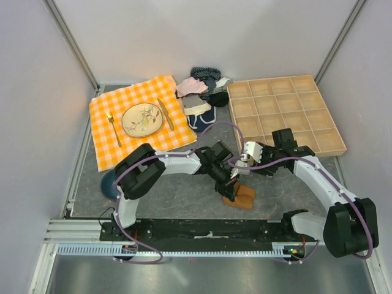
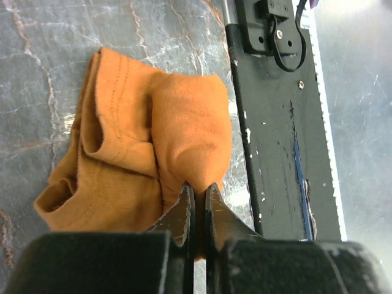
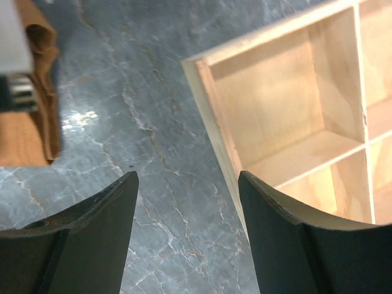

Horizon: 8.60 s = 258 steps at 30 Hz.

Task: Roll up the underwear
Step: Roll the underwear to the center of the board, then pick up the underwear from the center of the board, then place the underwear in the storage box.

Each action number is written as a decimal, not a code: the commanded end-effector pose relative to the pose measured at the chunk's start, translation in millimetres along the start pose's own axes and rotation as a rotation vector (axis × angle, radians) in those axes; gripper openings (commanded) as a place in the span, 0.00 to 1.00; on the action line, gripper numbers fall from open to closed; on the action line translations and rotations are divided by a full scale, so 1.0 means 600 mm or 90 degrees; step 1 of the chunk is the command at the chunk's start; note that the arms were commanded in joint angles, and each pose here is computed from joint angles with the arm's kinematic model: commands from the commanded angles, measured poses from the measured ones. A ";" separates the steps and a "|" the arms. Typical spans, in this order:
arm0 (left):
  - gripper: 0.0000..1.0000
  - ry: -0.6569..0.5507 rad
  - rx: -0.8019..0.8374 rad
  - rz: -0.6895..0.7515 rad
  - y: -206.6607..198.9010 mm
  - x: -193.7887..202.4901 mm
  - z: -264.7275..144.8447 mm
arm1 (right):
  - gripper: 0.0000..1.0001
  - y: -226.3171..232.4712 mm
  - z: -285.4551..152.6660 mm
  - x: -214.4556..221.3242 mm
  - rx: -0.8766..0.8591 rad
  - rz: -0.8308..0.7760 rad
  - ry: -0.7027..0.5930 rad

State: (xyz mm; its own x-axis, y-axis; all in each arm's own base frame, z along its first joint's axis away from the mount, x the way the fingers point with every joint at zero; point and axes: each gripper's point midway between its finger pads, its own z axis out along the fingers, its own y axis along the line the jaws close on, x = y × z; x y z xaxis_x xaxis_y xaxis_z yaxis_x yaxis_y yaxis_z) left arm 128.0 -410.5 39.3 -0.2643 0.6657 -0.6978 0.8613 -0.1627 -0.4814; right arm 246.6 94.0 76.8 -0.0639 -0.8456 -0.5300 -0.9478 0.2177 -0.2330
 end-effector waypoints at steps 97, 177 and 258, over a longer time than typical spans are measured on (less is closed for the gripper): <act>0.63 -0.303 -0.258 -0.291 0.137 -0.050 -0.141 | 0.27 0.126 0.124 -0.012 -0.250 -0.085 0.005; 0.36 -0.356 -0.369 -0.356 0.079 0.071 -0.187 | 0.02 0.154 0.163 -0.150 -0.432 0.232 -0.035; 0.87 -0.358 -0.685 -0.135 -0.070 -0.005 -0.512 | 0.63 -0.373 -0.196 -0.161 0.236 0.313 -0.133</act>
State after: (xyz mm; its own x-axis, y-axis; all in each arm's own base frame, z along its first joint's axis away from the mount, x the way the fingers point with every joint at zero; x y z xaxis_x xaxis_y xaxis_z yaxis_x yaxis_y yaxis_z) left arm 218.8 -181.7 197.8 -0.3714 0.2760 -0.8865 0.6305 0.7758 -0.0226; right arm 447.1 71.8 209.7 -0.4667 -0.5423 -0.6987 -0.7061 0.7041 -0.0748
